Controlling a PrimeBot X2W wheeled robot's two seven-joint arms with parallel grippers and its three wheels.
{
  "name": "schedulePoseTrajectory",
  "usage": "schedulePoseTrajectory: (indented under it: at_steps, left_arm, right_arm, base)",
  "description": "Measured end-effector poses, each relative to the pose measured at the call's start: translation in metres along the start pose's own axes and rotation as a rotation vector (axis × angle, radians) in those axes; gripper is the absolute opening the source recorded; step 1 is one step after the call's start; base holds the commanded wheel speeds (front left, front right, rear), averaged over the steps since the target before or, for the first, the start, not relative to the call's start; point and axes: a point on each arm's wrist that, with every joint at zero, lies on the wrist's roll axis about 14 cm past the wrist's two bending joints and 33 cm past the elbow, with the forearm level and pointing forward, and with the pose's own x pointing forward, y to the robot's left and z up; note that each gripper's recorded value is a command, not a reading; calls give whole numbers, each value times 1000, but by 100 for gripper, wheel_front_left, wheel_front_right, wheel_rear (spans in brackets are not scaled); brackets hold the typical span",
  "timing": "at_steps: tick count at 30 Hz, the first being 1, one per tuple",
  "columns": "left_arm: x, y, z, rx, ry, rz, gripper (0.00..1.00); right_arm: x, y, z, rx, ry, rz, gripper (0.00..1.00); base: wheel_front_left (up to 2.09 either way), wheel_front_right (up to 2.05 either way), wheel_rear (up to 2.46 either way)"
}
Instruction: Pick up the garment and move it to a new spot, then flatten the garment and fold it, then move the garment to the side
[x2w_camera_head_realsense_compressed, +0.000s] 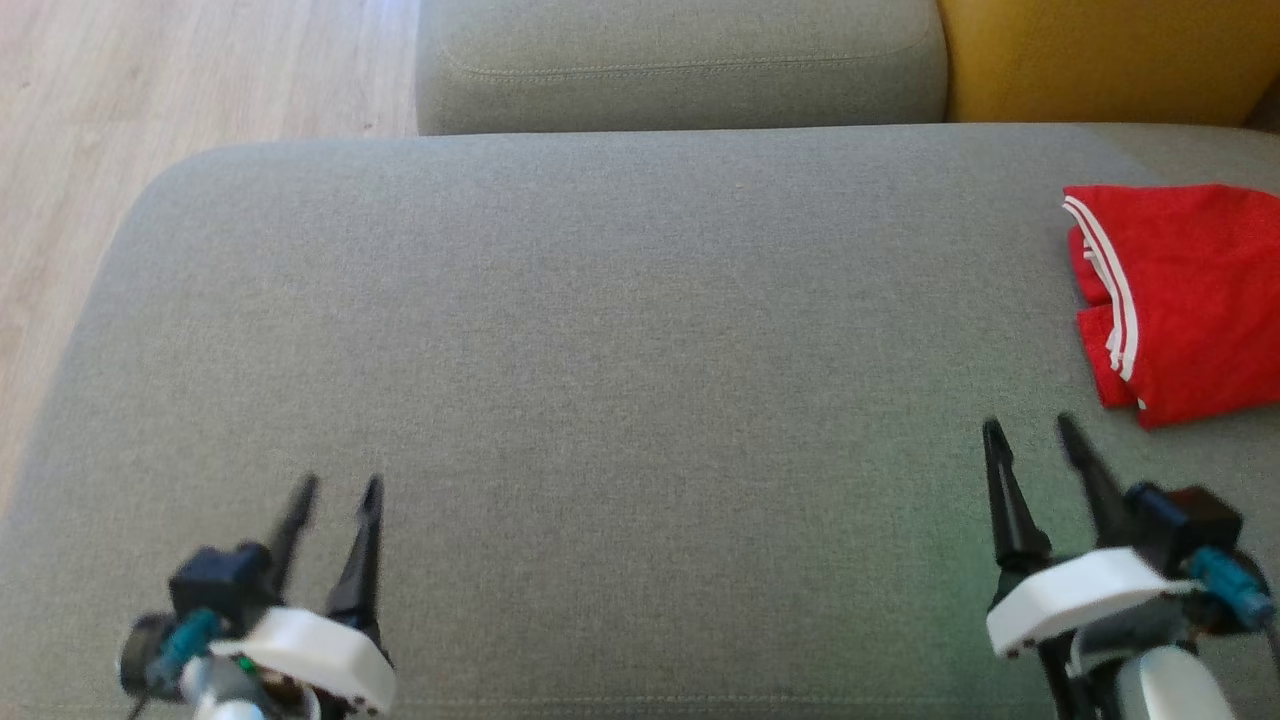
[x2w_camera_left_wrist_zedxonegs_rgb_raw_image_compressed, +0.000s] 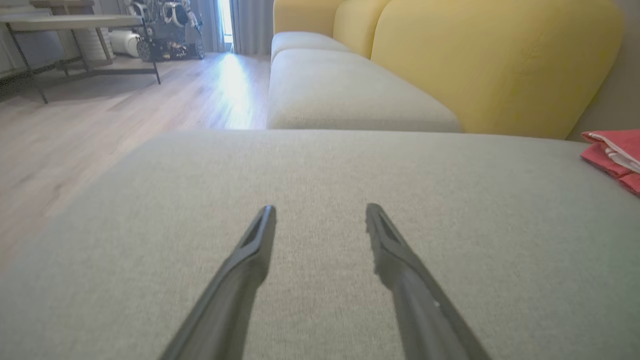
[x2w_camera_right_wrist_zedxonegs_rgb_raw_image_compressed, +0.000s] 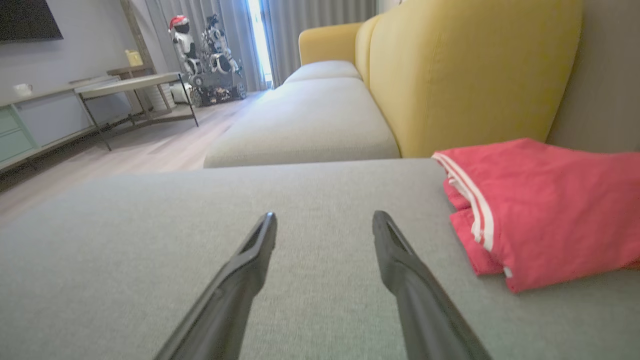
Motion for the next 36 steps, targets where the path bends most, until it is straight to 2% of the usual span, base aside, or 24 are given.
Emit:
schedulePoseTrajectory:
  at_steps: [6, 36]
  left_arm:
    - [-17, -5, -37, -51, 118, 17, 0]
    - [-8, 7, -35, -387, 143, 103, 0]
  right_arm:
    - [-13, -3, -35, 42, 101, -18, 0]
    - [-10, -12, -29, 386, 64, -60, 0]
  base:
    - [0, 0, 0]
    - [0, 0, 0]
